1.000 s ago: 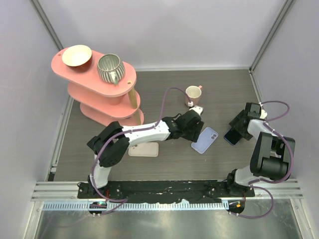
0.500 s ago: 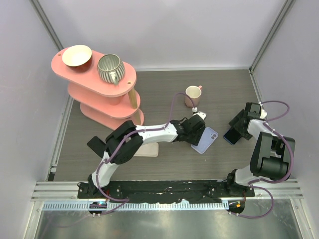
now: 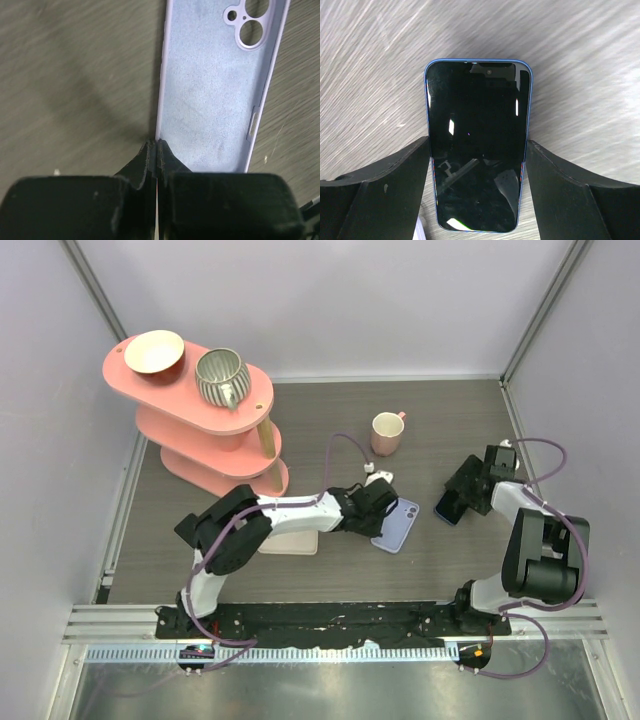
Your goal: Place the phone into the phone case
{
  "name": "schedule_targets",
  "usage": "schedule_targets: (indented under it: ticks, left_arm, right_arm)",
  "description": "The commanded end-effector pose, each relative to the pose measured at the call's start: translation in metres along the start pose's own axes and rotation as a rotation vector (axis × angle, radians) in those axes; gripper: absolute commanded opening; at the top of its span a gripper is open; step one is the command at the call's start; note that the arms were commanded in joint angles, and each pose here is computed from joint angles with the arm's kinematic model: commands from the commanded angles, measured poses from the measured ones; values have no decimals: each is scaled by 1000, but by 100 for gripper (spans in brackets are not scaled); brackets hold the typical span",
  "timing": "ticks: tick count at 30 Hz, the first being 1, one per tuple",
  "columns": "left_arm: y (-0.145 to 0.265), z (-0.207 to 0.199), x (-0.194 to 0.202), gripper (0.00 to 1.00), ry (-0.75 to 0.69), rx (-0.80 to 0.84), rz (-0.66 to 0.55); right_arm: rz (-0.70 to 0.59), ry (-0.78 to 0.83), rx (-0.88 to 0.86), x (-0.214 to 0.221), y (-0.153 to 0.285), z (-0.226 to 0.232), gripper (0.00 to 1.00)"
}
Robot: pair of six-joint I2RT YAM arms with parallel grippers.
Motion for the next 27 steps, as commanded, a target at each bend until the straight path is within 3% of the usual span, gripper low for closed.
schedule_targets:
  ticks: [1, 7, 12, 21, 27]
  left_arm:
    - [29, 17, 15, 0, 177, -116, -4]
    - [39, 38, 33, 0, 289, -230, -5]
    - [42, 35, 37, 2, 348, -200, 9]
    - [66, 15, 21, 55, 401, -45, -28]
    - [106, 12, 7, 71, 418, 78, -130]
  right_arm:
    - [12, 74, -172, 4, 6, 29, 61]
    - [32, 192, -213, 22, 15, 54, 59]
    - [45, 220, -268, 34, 31, 63, 59]
    - [81, 249, -356, 47, 55, 73, 59]
    - [114, 263, -439, 70, 74, 91, 57]
Point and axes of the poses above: each gripper's point midway between its finger pads, its own y axis back along the fingers, its own z axis along the line the jaws close on, x = y × z, the point moved 8 cm from there along y, back along the fingers, and after that the axes turned 1 degree about y, right-handed, at the moved point
